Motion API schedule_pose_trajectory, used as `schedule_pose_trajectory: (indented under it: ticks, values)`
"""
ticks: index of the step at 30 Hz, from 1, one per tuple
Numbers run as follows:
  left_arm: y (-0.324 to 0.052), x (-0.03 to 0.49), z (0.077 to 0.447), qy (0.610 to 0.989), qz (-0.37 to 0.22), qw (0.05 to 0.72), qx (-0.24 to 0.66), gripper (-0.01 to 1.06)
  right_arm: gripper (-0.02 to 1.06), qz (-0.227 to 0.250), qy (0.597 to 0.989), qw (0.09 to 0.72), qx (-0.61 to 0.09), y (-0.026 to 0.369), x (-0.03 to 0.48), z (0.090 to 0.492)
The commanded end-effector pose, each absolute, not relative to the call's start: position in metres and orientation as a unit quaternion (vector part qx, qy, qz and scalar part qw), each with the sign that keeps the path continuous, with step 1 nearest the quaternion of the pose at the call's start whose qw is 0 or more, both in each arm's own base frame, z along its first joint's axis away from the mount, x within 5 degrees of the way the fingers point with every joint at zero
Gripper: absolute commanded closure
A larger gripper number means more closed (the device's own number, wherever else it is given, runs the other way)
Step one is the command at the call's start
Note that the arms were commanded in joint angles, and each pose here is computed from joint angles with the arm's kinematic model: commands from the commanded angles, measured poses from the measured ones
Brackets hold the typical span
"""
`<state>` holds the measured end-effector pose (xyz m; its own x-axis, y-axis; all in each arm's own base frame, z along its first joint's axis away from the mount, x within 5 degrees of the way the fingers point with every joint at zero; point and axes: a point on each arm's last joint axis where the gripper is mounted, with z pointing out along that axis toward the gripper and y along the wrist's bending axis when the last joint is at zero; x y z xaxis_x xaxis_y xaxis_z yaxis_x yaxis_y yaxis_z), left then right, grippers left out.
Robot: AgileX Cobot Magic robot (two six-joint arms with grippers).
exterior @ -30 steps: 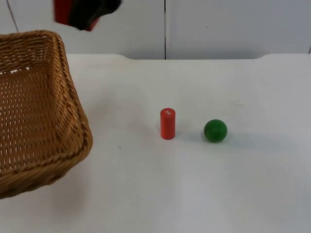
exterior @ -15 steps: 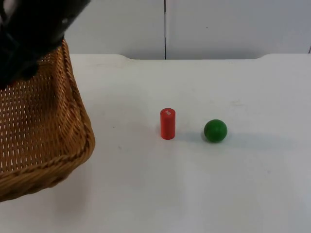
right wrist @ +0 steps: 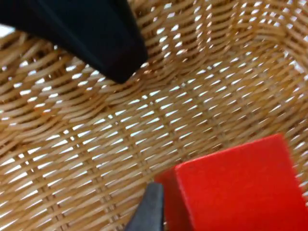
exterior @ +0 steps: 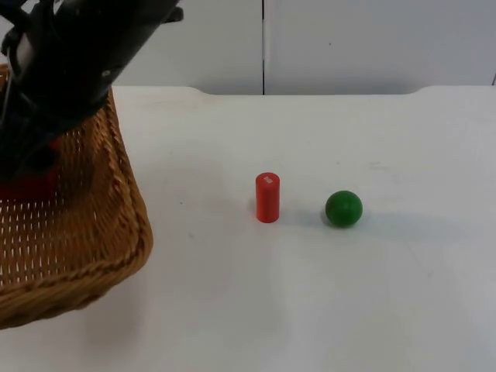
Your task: Pick up the basket with the left hand and place the object to the left of the red cylinder into the basket with the right hand.
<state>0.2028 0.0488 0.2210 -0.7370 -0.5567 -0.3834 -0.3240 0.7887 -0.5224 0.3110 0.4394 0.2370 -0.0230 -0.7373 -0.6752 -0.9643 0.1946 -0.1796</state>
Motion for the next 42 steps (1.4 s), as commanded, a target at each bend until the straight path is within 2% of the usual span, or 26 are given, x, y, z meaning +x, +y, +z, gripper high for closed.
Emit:
schedule_pose_trajectory:
  ticks: [1, 5, 9, 10, 14, 15, 20, 21, 25, 26, 30, 42]
  values:
    - [0.049, 0.203, 0.224, 0.9, -0.227, 0.274, -0.252, 1.05, 0.24, 0.173, 0.689, 0.352, -0.609, 0.436, 0.306, 0.259]
    - [0.049, 0.203, 0.224, 0.9, -0.227, 0.274, -0.252, 1.05, 0.24, 0.169, 0.69, 0.356, -0.608, 0.419, 0.307, 0.289]
    - [0.049, 0.204, 0.224, 0.9, -0.225, 0.276, -0.253, 1.05, 0.24, 0.173, 0.74, 0.334, -0.557, 0.375, 0.318, 0.331]
    - [0.049, 0.204, 0.224, 0.9, -0.225, 0.276, -0.253, 1.05, 0.24, 0.173, 0.74, 0.334, -0.557, 0.375, 0.318, 0.331]
    - [0.049, 0.204, 0.224, 0.9, -0.225, 0.276, -0.253, 1.05, 0.24, 0.173, 0.789, 0.336, -0.485, 0.322, 0.335, 0.363]
    - [0.049, 0.204, 0.224, 0.9, -0.225, 0.276, -0.253, 1.05, 0.24, 0.173, 0.789, 0.336, -0.485, 0.322, 0.335, 0.363]
    - [0.049, 0.204, 0.224, 0.9, -0.225, 0.276, -0.253, 1.05, 0.24, 0.152, 0.84, 0.329, -0.404, 0.253, 0.34, 0.362]
    - [0.049, 0.204, 0.224, 0.9, -0.225, 0.276, -0.253, 1.05, 0.24, 0.152, 0.84, 0.329, -0.404, 0.253, 0.34, 0.362]
    - [0.049, 0.203, 0.224, 0.902, -0.223, 0.274, -0.249, 1.05, 0.24, 0.137, 0.878, 0.314, -0.336, 0.188, 0.313, 0.347]
    - [0.049, 0.203, 0.224, 0.902, -0.223, 0.274, -0.249, 1.05, 0.24, 0.137, 0.878, 0.314, -0.336, 0.188, 0.313, 0.347]
    - [0.049, 0.203, 0.224, 0.903, -0.224, 0.271, -0.248, 1.05, 0.24, 0.131, 0.899, 0.3, -0.29, 0.145, 0.274, 0.341]
    - [0.047, 0.203, 0.221, 0.903, -0.235, 0.259, -0.25, 1.05, 0.24, 0.111, 0.889, 0.334, -0.292, 0.112, 0.217, 0.355]
